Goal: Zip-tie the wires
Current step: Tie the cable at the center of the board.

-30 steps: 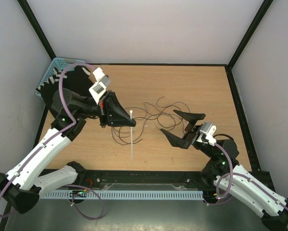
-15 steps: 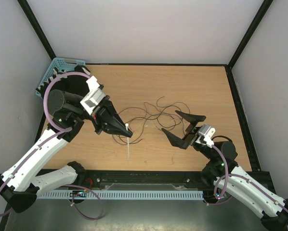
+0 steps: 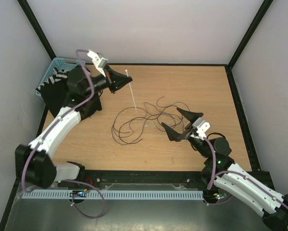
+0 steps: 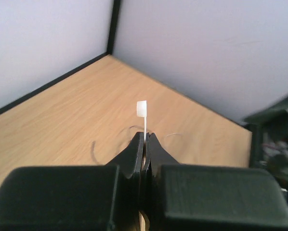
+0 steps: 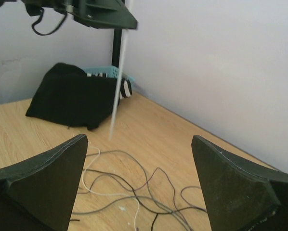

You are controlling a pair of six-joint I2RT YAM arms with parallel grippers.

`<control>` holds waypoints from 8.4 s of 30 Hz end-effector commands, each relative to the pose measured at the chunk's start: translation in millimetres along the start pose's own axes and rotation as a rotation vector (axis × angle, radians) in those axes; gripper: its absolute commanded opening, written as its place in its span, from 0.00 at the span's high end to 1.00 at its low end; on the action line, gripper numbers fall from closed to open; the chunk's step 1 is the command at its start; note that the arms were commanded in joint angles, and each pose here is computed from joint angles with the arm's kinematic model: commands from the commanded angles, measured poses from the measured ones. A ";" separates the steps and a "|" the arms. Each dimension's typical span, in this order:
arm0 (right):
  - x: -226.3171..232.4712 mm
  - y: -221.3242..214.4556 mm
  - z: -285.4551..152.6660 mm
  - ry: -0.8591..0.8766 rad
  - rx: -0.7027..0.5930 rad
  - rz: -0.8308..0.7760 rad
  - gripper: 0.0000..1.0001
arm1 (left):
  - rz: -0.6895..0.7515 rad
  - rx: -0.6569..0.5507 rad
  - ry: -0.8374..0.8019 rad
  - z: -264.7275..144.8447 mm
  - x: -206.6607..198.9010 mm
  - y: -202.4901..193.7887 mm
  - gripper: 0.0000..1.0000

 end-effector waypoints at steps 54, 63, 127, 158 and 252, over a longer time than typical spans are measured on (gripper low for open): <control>24.5 -63.3 11.3 0.106 0.272 0.046 0.01 | -0.187 0.201 0.305 39.1 173.0 -233.3 1.00; 27.9 -68.5 10.6 0.116 0.284 0.062 0.01 | -0.213 0.223 0.243 45.5 144.8 -240.5 1.00; 129.4 -265.2 16.4 0.202 0.945 0.416 0.67 | -0.362 0.336 0.202 22.1 115.3 -287.9 1.00; 85.2 -196.8 37.1 0.203 0.687 0.129 0.22 | -0.441 0.391 0.140 22.3 110.0 -297.7 1.00; 118.3 -241.4 27.6 0.601 0.279 -0.759 0.02 | -0.699 0.480 0.020 29.7 100.5 -298.4 1.00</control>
Point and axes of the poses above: each gripper's point midway between its finger pads, its own z axis out along the fingers, its own x axis along the line the jaws close on, y = z × x, the point moved 1 cm from there along -z, back along the fingers, and after that the axes turned 6 degrees about -z, right-handed, at the moved point
